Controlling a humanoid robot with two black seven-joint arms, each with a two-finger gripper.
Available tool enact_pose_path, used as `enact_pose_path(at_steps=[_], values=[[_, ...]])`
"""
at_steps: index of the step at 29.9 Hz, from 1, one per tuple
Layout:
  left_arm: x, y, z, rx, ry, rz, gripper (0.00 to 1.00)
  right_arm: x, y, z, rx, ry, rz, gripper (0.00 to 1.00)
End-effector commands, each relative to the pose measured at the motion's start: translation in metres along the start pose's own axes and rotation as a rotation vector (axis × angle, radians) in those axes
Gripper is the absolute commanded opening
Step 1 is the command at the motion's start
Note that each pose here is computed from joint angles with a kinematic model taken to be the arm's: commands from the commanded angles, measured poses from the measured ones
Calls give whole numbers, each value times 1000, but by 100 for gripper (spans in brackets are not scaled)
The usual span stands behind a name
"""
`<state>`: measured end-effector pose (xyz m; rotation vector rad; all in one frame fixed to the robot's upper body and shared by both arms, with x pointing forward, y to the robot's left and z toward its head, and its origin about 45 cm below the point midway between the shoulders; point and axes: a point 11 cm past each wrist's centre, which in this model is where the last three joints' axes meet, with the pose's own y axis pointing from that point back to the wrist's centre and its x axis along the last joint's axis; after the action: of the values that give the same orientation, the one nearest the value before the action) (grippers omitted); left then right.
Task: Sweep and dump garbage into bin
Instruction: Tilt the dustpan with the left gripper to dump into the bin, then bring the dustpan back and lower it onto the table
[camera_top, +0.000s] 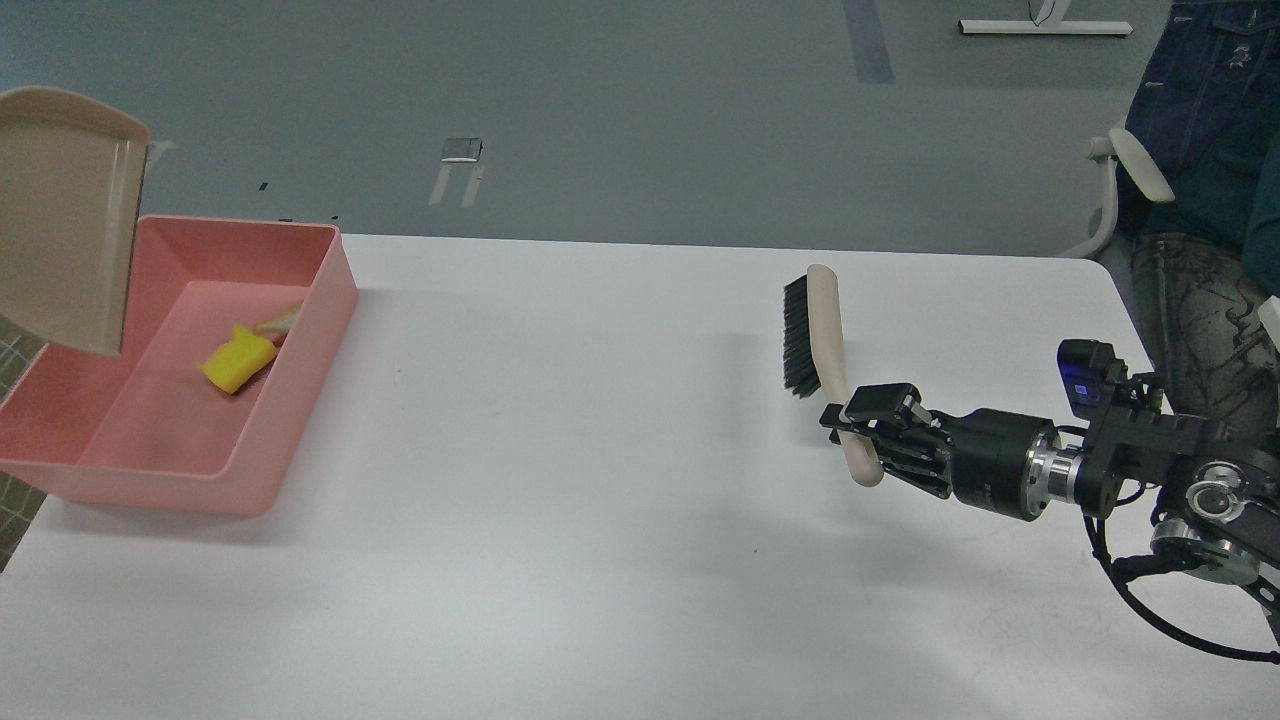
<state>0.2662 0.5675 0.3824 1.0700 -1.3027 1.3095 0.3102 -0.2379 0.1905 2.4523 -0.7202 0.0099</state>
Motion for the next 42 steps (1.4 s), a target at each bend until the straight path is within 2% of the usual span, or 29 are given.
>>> enact_pose_path(at_steps=[1, 5, 9, 15, 17, 19, 23, 26, 31, 42], values=[[26, -11, 7, -45, -50, 50, 0, 1, 1, 3, -16, 33, 4, 2], [50, -33, 44, -137, 85, 137, 0, 0, 2, 6, -32, 72, 6, 2], [56, -44, 72, -203, 234, 99, 0, 1, 2, 8, -34, 71, 12, 2], [61, -62, 114, -285, 664, 1, 0, 7, 1, 17, -61, 75, 30, 2], [49, -67, 134, -339, 870, -57, 0, 8, 1, 18, -67, 96, 32, 2], [36, -69, 142, -350, 954, -93, 0, 8, 1, 18, -67, 98, 32, 2], [-16, -68, 165, -354, 1155, -210, 0, 9, 3, 20, -77, 117, 37, 2], [-36, -67, 174, -331, 1215, -241, 0, 10, 4, 21, -83, 123, 40, 2], [-97, -66, 216, -288, 1395, -305, 0, 8, 5, 25, -91, 117, 38, 2], [-166, -60, 253, -147, 1485, -353, 0, 10, 11, 29, -106, 120, 41, 2]])
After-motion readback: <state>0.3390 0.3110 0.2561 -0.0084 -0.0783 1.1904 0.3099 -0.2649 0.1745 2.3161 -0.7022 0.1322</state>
